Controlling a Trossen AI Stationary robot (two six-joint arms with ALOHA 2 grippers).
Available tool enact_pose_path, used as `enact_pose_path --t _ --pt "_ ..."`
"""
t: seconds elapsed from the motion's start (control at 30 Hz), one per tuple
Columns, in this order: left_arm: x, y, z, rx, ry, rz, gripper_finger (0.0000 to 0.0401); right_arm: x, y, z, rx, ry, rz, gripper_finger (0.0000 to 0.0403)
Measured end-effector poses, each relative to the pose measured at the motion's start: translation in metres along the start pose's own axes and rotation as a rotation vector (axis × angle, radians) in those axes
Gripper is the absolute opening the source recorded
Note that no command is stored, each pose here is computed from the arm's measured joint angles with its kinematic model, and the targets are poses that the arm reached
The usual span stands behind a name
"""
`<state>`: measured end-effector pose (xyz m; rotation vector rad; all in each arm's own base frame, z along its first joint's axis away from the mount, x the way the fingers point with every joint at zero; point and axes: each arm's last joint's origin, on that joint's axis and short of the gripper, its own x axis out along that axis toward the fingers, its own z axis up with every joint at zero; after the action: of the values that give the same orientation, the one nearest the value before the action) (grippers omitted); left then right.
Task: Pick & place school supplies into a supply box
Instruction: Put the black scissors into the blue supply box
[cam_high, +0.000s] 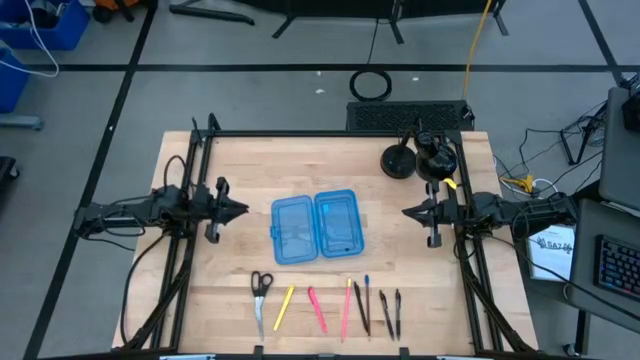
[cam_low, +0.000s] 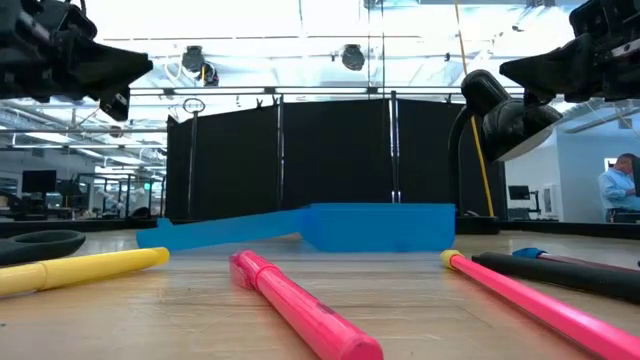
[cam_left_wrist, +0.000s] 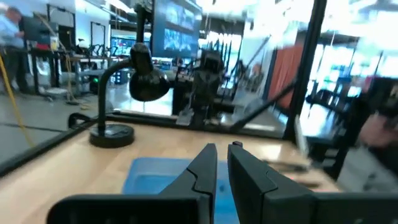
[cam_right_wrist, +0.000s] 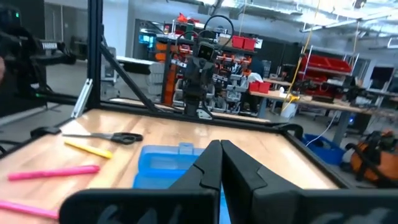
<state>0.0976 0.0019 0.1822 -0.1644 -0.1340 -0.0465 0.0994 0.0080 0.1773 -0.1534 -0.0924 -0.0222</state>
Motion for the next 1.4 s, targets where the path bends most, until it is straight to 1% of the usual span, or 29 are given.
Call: enact_pose_path --t 0.1,0.2,0.23,0.27,0.33,0.4,0.47,0.53,0.67,0.77,0.87,0.97,1.07,1.13,1.2,1.27,1.4 --pt "0.0 -0.001 0.008 -0.096 -0.076 -0.022 0.004 0.0 0.0 0.002 -0.033 -0.019 -0.004 0.0" --pt "-0.001 -0.006 0.021 -0.118 -0.192 -0.093 0.004 0.0 -0.001 0.005 -0.05 -0.054 -0.011 0.0" --pt "-0.001 -0.008 0.026 -0.13 -0.228 -0.092 0.004 0.0 -0.001 0.006 -0.049 -0.06 -0.011 0.0" --pt "-0.001 -0.009 0.033 -0.156 -0.263 -0.07 0.004 0.0 -0.001 0.006 -0.047 -0.065 -0.011 0.0" --pt "0.001 -0.011 0.048 -0.204 -0.304 0.011 0.004 0.0 -0.001 0.006 -0.048 -0.065 -0.01 0.0" --pt "0.009 -0.015 0.062 -0.226 -0.283 0.078 0.004 0.0 -0.001 0.007 -0.047 -0.068 -0.011 0.0" --pt "0.022 -0.02 0.074 -0.234 -0.21 0.161 0.004 0.0 -0.001 0.007 -0.046 -0.076 -0.012 0.0" --pt "0.042 -0.027 0.088 -0.234 -0.117 0.245 0.004 0.0 -0.001 0.008 -0.045 -0.08 -0.013 0.0" --pt "0.085 -0.046 0.113 -0.189 0.116 0.461 0.004 0.0 -0.001 0.008 -0.037 -0.079 -0.012 0.0" --pt "0.112 -0.061 0.13 -0.178 0.292 0.56 0.004 0.0 -0.001 0.008 -0.04 -0.081 -0.013 0.0" --pt "0.132 -0.075 0.141 -0.243 0.465 0.626 0.004 0.0 -0.002 0.009 -0.043 -0.095 -0.019 0.0" --pt "0.149 -0.091 0.147 -0.358 0.603 0.689 0.004 -0.001 -0.002 0.01 -0.042 -0.104 -0.02 0.0" --pt "0.163 -0.108 0.146 -0.459 0.741 0.726 0.004 0.0 -0.002 0.01 -0.042 -0.1 -0.019 0.0" --pt "0.17 -0.12 0.137 -0.526 0.842 0.761 0.004 0.0 -0.002 0.01 -0.027 -0.099 -0.015 0.0" --pt "0.176 -0.132 0.124 -0.601 0.931 0.797 0.004 0.0 -0.002 0.01 -0.007 -0.099 -0.014 0.0" --pt "0.179 -0.143 0.109 -0.654 0.99 0.843 0.004 0.0 -0.002 0.01 0.016 -0.101 -0.013 0.0" --pt "0.18 -0.16 0.073 -0.69 1.039 0.996 0.004 0.0 -0.002 0.009 0.08 -0.099 -0.009 0.0"
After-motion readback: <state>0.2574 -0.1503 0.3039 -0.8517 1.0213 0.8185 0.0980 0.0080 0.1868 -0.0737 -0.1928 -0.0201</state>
